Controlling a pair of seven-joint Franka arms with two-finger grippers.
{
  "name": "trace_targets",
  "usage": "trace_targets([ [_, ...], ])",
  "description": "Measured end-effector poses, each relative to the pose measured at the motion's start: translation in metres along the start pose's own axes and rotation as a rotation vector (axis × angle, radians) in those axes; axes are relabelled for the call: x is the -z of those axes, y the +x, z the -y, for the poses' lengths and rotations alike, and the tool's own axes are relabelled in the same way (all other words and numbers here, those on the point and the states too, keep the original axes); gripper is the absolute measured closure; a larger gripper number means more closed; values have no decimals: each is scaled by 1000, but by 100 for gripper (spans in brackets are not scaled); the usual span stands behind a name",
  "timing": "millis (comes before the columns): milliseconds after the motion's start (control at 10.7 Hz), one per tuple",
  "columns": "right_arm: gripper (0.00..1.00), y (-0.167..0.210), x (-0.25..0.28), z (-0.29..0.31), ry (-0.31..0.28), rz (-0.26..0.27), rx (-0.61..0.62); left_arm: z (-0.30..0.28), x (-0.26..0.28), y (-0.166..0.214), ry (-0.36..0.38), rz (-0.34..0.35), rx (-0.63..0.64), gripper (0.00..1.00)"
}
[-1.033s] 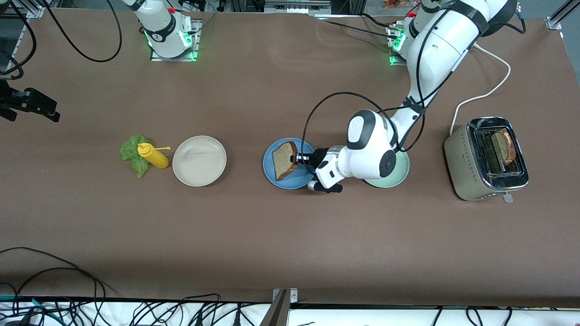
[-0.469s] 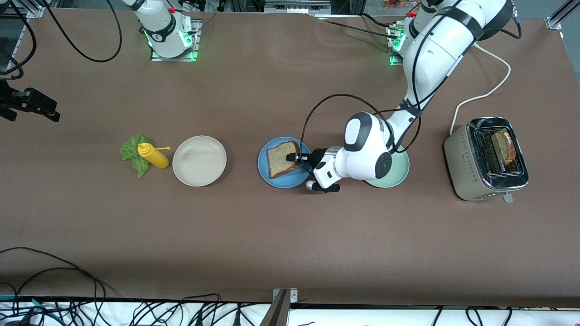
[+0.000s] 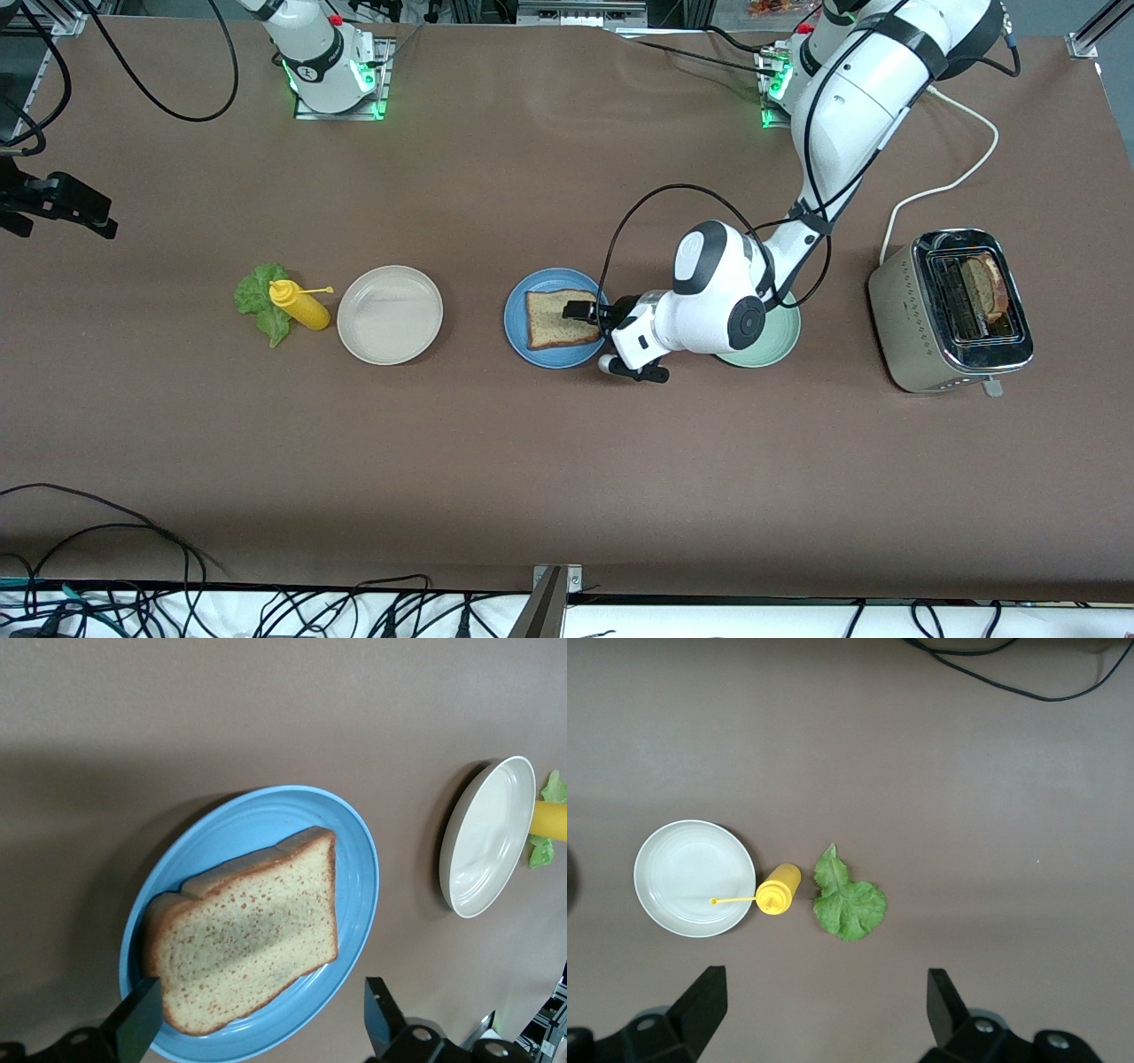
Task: Make sandwich in blue plate with both arms
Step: 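Open the left gripper and withdraw it toward the toaster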
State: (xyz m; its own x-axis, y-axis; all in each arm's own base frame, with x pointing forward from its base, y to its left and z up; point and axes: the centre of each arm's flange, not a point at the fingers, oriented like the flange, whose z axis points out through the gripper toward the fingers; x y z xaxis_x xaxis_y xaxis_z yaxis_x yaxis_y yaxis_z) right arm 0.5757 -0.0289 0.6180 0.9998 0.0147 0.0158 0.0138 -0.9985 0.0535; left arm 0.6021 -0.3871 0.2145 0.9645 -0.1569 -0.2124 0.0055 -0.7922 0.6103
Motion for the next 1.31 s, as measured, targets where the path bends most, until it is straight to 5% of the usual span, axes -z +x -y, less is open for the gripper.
trace_targets([
  [282, 0, 0, 0, 0, 0, 0, 0, -3, 5, 1, 12, -10, -18, 0],
  [469, 0, 0, 0, 0, 0, 0, 0, -12, 16, -2, 91, -13, -47, 0],
  [1314, 0, 0, 0, 0, 0, 2, 0, -32, 147, -23, 290, -29, -34, 0],
])
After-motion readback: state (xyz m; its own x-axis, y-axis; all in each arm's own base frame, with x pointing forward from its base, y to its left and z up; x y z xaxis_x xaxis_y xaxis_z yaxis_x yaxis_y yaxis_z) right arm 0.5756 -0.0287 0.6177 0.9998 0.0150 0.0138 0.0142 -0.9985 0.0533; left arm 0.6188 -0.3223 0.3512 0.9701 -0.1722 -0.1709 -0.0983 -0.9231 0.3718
